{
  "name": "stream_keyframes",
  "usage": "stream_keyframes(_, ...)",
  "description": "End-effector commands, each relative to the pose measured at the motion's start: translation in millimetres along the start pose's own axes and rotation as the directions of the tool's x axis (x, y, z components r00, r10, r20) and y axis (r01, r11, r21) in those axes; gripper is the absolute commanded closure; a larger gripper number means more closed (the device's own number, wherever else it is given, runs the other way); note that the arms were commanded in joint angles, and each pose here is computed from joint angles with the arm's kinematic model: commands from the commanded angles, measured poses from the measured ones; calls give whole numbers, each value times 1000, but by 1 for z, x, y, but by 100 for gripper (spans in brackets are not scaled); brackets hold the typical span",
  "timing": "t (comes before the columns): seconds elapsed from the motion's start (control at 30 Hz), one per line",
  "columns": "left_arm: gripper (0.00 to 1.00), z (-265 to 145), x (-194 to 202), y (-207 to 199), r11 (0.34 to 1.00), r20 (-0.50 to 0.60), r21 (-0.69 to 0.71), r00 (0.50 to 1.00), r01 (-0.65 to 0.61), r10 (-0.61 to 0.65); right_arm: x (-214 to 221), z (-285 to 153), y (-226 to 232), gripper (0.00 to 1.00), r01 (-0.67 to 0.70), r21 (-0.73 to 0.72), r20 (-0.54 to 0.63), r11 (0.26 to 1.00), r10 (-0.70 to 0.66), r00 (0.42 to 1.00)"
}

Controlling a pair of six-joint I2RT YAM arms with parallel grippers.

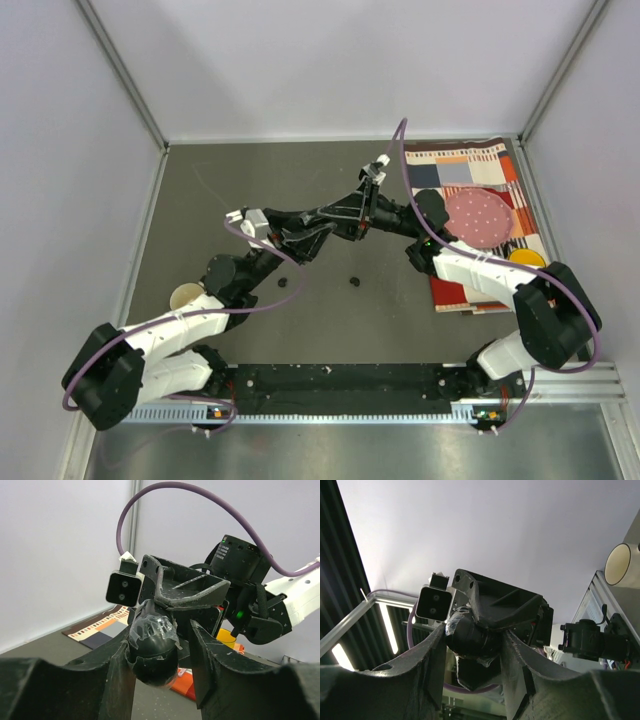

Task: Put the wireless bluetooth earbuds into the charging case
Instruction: Pick up the charging case at the center of the board.

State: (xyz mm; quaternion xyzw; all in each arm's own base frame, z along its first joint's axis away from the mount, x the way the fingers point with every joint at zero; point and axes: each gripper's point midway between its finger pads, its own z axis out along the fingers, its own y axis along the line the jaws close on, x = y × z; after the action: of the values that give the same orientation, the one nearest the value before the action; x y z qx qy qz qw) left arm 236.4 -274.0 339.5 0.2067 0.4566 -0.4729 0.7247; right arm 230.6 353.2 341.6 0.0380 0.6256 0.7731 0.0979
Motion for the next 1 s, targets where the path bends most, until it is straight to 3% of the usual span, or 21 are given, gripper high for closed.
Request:
stream_keyframes(0.0,53,9,-35,-14,998,118,55,993,-10,4,4,1,12,90,30,-40,2,999,-30,1000)
stream_keyframes(0.1,62,9,-32,-13,999,111,53,994,-10,4,4,1,15,90,31,-50,3,998,-31,1000)
stream_keyframes(0.37,100,9,-27,-11,999,92,46,996,-12,8,5,1,15,87,34,-56,-7,998,-35,999)
stream_keyframes(0.4,100,9,-26,-12,999,89,51,996,-13,8,5,1,15,82,36,-59,-11,998,-36,999)
stream_keyframes(0.43,100,9,-26,-12,999,88,52,996,-16,11,6,1,16,68,40,-62,-11,997,-41,999)
stream_keyframes(0.5,100,9,-26,-15,997,82,68,996,-29,23,7,0,19,53,58,-69,-17,996,-60,998)
stream_keyframes(0.63,100,6,-29,-21,994,72,92,996,-52,46,-5,-9,20,41,134,-15,9,991,-134,991)
stream_keyframes(0.67,100,5,-29,-23,992,66,105,996,-66,59,-14,-13,24,40,225,4,37,974,-225,974)
stream_keyframes(0.7,100,2,-28,-24,992,46,107,997,-68,63,-14,-18,19,36,218,81,46,973,-222,974)
stream_keyframes(0.73,100,1,-27,-27,990,33,121,998,-66,62,-15,-21,21,35,261,116,51,958,-268,962)
stream_keyframes(0.77,100,-1,-26,-28,989,26,125,997,-76,73,-22,-21,32,34,421,144,62,895,-433,899)
stream_keyframes(0.83,100,-7,-27,-35,984,14,156,997,-81,80,-21,-34,21,34,464,297,28,835,-493,869)
stream_keyframes(0.87,100,-10,-24,-39,975,17,184,992,-126,125,-31,-38,28,34,568,351,22,745,-613,790)
stream_keyframes(0.9,100,-12,-29,-43,967,39,203,988,-152,147,-29,-47,24,33,580,403,-2,708,-633,775)
stream_keyframes(0.97,100,-16,-31,-43,966,55,199,986,-168,160,-34,-56,27,34,669,431,-38,605,-729,683)
